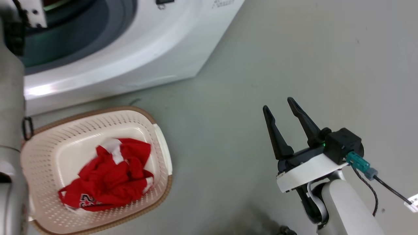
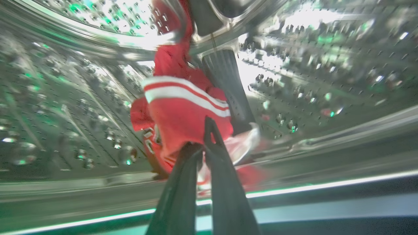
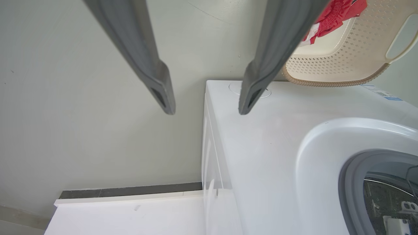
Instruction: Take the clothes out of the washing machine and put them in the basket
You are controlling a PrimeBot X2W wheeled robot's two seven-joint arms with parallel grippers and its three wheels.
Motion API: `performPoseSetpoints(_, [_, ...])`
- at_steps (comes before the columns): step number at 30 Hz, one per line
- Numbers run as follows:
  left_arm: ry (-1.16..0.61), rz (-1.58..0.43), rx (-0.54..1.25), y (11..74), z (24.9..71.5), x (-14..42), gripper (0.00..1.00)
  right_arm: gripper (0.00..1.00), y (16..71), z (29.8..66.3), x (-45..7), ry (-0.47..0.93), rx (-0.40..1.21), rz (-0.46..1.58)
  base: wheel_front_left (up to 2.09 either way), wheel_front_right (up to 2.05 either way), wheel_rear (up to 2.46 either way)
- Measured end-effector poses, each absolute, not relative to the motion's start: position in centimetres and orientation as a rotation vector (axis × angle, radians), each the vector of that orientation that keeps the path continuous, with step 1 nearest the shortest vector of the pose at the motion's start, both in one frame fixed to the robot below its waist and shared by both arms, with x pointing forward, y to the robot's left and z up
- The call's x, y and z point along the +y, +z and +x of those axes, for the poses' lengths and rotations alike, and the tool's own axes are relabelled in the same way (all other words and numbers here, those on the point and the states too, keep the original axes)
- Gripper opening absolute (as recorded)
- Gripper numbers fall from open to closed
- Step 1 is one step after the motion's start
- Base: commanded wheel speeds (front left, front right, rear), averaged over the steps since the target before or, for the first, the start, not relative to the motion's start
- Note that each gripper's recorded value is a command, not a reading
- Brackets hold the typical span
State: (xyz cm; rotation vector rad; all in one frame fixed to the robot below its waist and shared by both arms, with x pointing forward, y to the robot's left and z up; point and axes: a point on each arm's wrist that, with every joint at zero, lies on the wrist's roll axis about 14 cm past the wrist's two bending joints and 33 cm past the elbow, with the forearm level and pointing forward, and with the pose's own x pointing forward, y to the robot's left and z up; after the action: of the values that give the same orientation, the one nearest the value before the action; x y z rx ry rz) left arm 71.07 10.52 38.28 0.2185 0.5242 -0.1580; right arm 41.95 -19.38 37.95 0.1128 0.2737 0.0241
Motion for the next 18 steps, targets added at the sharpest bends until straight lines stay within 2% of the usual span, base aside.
performPoseSetpoints(8, [-0.155, 0.122, 0.290, 45.3, 68.0, 11.1, 0.00, 1.00, 41.5, 41.3, -18.7, 0.042, 0.186, 0.108, 0.00, 0.00, 0.00])
performPoseSetpoints(18, [-0.117, 0.011, 0.022, 51.9, 61.1, 12.7, 0.00, 1.00, 45.8, 38.4, -18.6, 0.038, 0.110, 0.108, 0.00, 0.00, 0.00])
